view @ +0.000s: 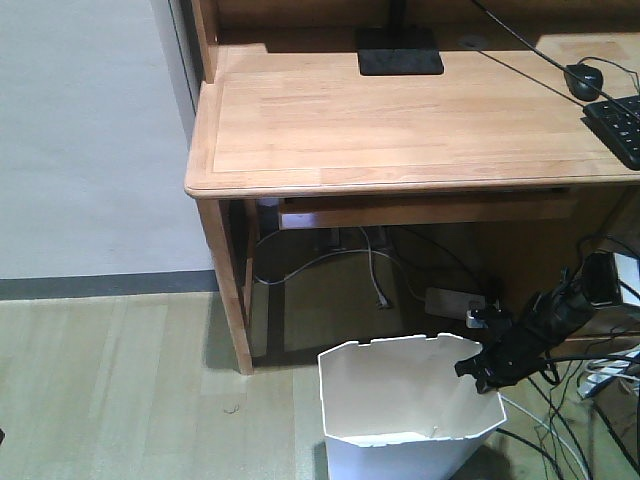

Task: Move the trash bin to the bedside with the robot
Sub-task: 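Grip the bin rim with the right gripper and lift it slightly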

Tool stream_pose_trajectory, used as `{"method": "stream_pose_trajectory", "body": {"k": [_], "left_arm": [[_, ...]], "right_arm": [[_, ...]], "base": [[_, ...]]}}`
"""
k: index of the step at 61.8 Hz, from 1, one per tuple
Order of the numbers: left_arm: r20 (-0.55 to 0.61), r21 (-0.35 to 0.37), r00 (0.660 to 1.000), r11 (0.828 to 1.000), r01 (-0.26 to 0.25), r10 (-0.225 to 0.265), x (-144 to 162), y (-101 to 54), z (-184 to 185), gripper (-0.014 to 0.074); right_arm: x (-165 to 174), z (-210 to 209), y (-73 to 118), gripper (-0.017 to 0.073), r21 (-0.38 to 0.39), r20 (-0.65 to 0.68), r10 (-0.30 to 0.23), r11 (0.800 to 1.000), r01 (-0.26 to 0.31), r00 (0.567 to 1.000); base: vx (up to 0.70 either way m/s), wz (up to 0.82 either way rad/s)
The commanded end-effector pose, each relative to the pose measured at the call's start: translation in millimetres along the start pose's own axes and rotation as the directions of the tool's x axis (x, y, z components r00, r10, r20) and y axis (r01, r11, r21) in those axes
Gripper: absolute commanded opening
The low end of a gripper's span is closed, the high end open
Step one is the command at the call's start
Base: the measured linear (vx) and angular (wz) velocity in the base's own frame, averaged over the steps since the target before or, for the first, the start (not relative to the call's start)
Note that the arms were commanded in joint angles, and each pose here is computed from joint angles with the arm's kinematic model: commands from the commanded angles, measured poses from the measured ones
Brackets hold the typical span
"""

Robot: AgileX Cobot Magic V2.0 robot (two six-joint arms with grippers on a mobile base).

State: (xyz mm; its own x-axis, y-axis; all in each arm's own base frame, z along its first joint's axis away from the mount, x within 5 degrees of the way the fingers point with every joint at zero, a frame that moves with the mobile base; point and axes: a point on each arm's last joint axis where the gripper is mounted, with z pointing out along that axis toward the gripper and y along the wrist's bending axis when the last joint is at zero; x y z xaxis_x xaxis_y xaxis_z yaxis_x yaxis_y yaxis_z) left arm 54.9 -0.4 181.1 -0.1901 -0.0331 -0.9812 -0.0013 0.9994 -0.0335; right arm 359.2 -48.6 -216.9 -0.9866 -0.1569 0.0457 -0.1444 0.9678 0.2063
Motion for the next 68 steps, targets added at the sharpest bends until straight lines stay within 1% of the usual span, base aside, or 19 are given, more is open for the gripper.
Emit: {"method": "stream_pose_trajectory", "body": {"k": [1,7,12,13,16,17,18,21,30,36,40,47,53,58,64,68], "left_arm": [[0.066,0.001,0.998,1.0,0.008,-0.008,-1,0.1,0,-0.0006],[0.066,0.001,0.998,1.0,0.008,-0.008,-1,0.1,0,-0.0006],[0.066,0.001,0.998,1.0,0.008,-0.008,-1,0.1,0,-0.0006],[0.066,0.001,0.998,1.0,0.008,-0.008,-1,0.1,0,-0.0006],[0.066,0.001,0.998,1.0,0.008,-0.008,-1,0.1,0,-0.0006],[0.066,0.001,0.998,1.0,0.008,-0.008,-1,0.1,0,-0.0006],[0.066,0.001,0.998,1.0,0.008,-0.008,-1,0.1,0,-0.0006],[0.066,0.001,0.998,1.0,0.008,-0.008,-1,0.1,0,-0.0006],[0.066,0.001,0.998,1.0,0.008,-0.008,-1,0.1,0,-0.0006],[0.066,0.001,0.998,1.0,0.008,-0.008,-1,0.1,0,-0.0006],[0.066,0.001,0.998,1.0,0.008,-0.008,-1,0.1,0,-0.0006],[0.066,0.001,0.998,1.0,0.008,-0.008,-1,0.1,0,-0.0006],[0.066,0.001,0.998,1.0,0.008,-0.008,-1,0.1,0,-0.0006],[0.066,0.001,0.998,1.0,0.008,-0.008,-1,0.1,0,-0.0006],[0.066,0.001,0.998,1.0,0.008,-0.008,-1,0.1,0,-0.0006],[0.066,0.001,0.998,1.0,0.008,-0.008,-1,0.1,0,-0.0006]], "right_arm": [[-25,-39,10.0,-0.0009,-0.086,0.083,0.01,0.996,-0.002,0.996],[-27,-52,12.5,-0.0009,-0.094,0.145,0.028,0.995,-0.015,0.989],[-26,-64,15.7,-0.0009,-0.123,0.187,0.047,0.992,-0.024,0.981],[-25,-66,15.3,-0.0009,-0.126,0.195,0.032,0.992,-0.007,0.98],[-22,-72,18.4,-0.0009,-0.15,0.209,0.019,0.989,0.013,0.978],[-21,-74,18.9,-0.0009,-0.16,0.212,0.028,0.987,0.007,0.977],[-20,-76,19.5,-0.0009,-0.162,0.218,0.011,0.986,0.025,0.976],[-15,-83,21.9,-0.0008,-0.178,0.226,0.001,0.983,0.04,0.974],[3,-106,29.5,-0.0006,-0.19,0.219,-0.003,0.981,0.046,0.976],[16,-127,35.1,-0.0006,-0.203,0.22,-0.021,0.977,0.066,0.975],[22,-142,38.3,-0.0006,-0.216,0.232,-0.016,0.974,0.067,0.973],[32,-163,47.1,-0.0006,-0.264,0.256,0.007,0.963,0.063,0.967],[39,-180,57.7,-0.0006,-0.298,0.281,-0.003,0.95,0.09,0.96],[43,-193,65.7,-0.0006,-0.322,0.316,0.0,0.94,0.108,0.949],[46,-202,73.5,-0.0006,-0.362,0.349,0.022,0.925,0.113,0.937],[48,-207,78.4,-0.0006,-0.397,0.359,0.036,0.91,0.118,0.932]], "base": [[0.0,0.0],[0.0,0.0],[0.0,0.0],[0.0,0.0],[0.0,0.0],[0.0,0.0],[0.0,0.0],[0.0,0.0],[0.0,0.0],[0.0,0.0],[0.0,0.0],[0.0,0.0],[0.0,0.0],[0.0,0.0],[0.0,0.0],[0.0,0.0]]}}
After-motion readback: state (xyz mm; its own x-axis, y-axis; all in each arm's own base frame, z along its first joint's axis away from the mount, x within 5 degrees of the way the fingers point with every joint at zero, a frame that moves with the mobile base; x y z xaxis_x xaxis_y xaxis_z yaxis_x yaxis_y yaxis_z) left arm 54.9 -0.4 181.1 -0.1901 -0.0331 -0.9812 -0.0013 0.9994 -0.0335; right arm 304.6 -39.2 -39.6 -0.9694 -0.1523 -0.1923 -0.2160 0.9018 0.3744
